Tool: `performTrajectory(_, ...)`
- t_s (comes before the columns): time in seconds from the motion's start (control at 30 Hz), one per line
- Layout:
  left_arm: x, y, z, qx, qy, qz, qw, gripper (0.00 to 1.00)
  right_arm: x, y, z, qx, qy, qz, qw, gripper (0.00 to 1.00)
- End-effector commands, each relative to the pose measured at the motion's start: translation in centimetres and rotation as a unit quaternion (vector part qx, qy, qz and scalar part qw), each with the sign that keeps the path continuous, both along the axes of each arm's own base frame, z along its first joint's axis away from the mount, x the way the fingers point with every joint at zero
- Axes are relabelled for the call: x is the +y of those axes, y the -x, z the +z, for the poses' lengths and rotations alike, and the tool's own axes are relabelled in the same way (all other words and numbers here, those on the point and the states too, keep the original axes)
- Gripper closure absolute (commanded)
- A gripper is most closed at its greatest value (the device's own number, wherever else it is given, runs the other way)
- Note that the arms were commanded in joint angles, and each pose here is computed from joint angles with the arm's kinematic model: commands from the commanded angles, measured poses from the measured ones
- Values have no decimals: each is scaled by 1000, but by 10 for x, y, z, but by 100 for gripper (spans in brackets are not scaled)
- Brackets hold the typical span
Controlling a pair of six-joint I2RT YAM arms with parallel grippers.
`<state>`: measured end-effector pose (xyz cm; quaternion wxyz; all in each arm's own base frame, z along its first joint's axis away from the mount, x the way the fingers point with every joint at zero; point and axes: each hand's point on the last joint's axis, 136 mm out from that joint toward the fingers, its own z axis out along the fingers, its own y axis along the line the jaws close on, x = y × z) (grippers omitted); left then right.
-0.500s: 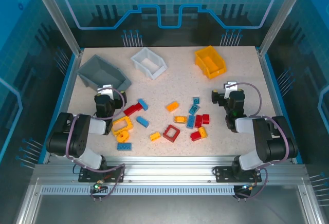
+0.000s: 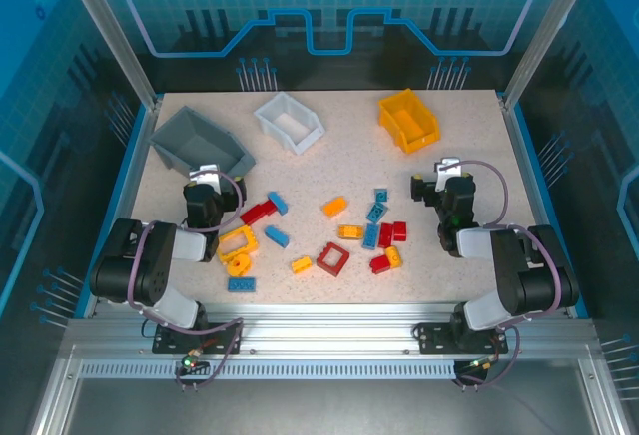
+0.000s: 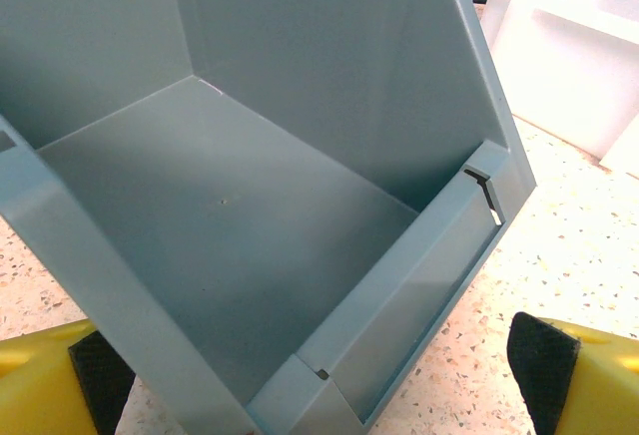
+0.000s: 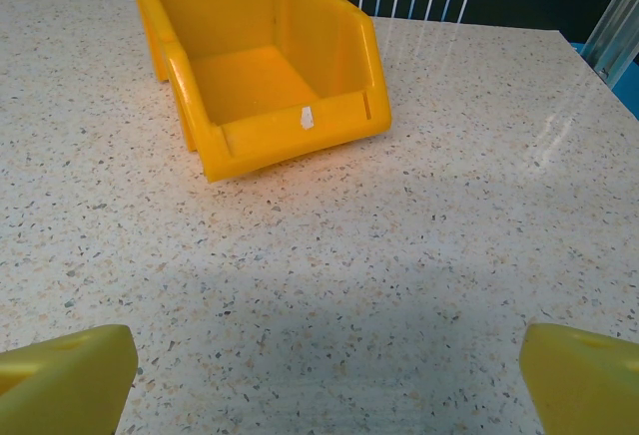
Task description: Sort the legos into containers by color
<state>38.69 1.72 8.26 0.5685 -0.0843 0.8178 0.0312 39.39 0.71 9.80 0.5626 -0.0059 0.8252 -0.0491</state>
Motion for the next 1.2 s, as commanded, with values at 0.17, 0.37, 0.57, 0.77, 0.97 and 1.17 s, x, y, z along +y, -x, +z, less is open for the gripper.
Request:
performTrajectory(0.17,-2,2,25,-51,2,-6,999,1,0,0,1,-4,-7,-1,1000,0)
performTrajectory(0.37,-26,30,106,-107,-49,-5,993,1,-4,14,49,-16,0,-16,1000,0)
performTrajectory(0.57,-35,79,230,-142,42,31,988,1,17,72,212,-142,-96,1,985,0)
performTrajectory(0.77,-48,109,229,3,228,33,973,1,32,106,217,-24,-286,0,958,0)
performTrajectory(0.97,-31,106,189,155,267,108,945,5,85,104,192,88,-259,96,957,8)
performTrajectory(1.17,-25,62,160,218,301,123,920,20,125,86,170,160,-212,147,953,13)
